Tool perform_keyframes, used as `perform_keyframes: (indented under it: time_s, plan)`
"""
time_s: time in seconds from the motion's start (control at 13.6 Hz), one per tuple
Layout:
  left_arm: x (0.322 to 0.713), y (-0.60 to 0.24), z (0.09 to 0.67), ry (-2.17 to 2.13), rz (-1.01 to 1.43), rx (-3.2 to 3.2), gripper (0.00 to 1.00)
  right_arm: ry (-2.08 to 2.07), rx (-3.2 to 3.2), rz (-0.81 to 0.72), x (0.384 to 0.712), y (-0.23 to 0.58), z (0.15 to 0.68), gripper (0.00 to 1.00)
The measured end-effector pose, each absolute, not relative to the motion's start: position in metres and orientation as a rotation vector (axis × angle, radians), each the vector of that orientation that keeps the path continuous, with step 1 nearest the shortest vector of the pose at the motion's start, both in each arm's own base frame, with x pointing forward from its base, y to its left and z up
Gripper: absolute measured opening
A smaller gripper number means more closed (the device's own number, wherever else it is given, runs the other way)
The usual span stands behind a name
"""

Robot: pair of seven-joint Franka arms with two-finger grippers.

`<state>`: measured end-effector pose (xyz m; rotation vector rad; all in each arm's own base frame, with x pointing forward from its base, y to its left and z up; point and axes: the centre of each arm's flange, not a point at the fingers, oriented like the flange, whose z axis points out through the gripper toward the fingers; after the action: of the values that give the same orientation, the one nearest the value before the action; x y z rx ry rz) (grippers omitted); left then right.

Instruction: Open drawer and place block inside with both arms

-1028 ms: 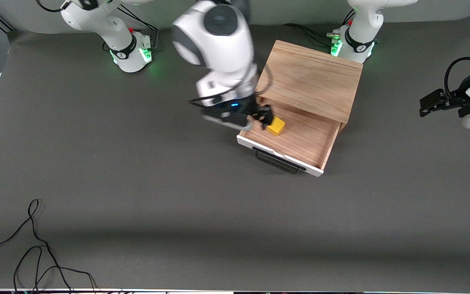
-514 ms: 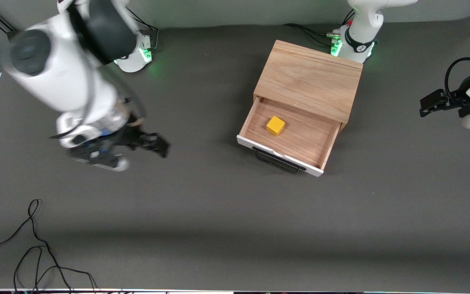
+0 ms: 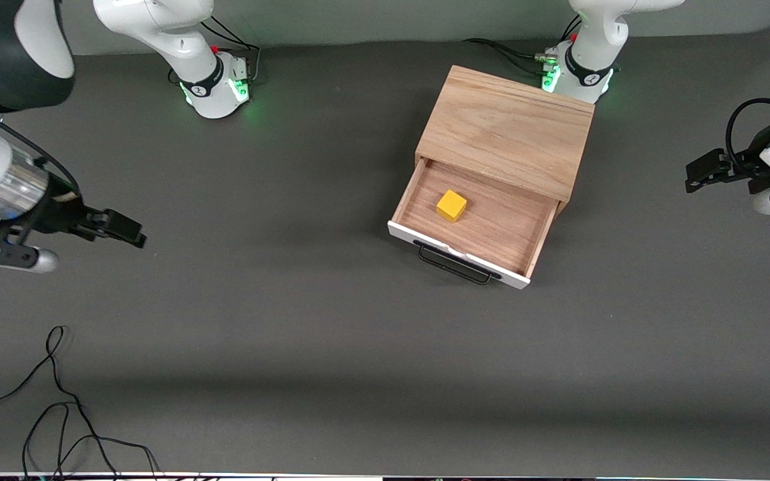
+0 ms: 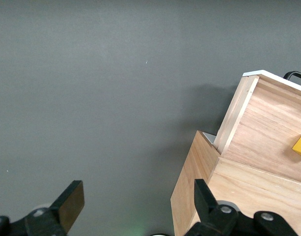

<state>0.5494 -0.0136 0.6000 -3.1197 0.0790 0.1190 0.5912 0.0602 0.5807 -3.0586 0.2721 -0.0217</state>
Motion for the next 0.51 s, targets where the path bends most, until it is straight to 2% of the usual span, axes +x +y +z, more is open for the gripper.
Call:
perform_keyframes:
  time_s: [0.51]
  plan:
    - [0.549, -0.015, 0.600, 0.084, 0.119, -3.119, 1.00, 0.031, -3.078, -0.006, 0.583, 0.041, 0.576, 1.00]
